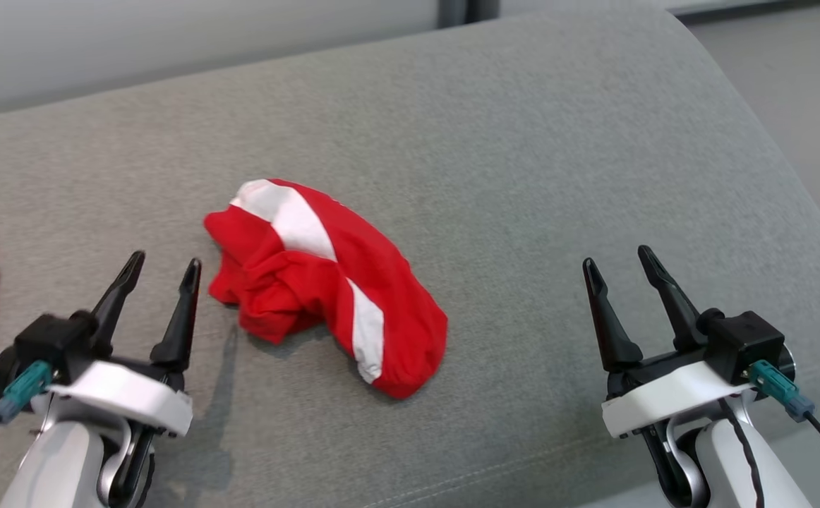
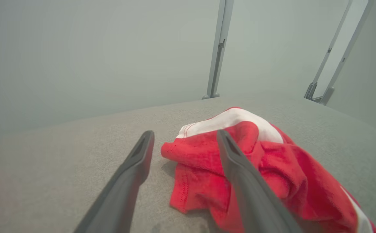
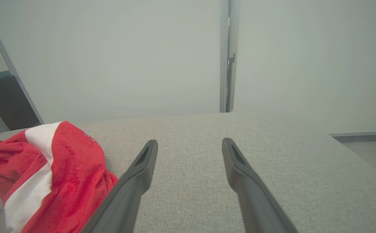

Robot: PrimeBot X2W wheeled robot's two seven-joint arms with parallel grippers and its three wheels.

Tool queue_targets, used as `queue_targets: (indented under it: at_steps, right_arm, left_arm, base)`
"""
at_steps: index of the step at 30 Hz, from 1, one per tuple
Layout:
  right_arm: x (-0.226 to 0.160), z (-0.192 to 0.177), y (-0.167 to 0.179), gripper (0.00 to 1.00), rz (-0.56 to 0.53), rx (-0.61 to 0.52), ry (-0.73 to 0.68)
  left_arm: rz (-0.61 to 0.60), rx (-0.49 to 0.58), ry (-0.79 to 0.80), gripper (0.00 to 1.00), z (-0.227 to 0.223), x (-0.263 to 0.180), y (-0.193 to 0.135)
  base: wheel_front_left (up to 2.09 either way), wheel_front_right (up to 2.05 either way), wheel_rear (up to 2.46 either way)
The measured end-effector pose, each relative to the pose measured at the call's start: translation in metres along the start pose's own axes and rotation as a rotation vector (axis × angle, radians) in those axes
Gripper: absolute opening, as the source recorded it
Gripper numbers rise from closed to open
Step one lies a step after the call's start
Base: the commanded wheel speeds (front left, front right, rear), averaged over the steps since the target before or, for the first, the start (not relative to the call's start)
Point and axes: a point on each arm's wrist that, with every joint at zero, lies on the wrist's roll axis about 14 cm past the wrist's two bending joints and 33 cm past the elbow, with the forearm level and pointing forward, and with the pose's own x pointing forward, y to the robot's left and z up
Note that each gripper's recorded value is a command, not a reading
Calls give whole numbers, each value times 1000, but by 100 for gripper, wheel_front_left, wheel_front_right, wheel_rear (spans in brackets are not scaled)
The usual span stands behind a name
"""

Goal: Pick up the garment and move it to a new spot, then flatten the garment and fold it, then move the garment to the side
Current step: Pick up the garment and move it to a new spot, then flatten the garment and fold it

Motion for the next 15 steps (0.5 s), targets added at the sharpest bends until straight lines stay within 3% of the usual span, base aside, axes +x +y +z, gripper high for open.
queue_targets:
  at_steps: [7,15]
  right_arm:
    - [8,-4,31,100,89,33,8]
    - [-1,-50,124,100,365,57,156]
  left_arm:
    - [183,10,-59,100,20,-58,40]
    - [347,-22,-32,100,7,-128,62]
  base:
    - [0,0,0]
    - [0,0,0]
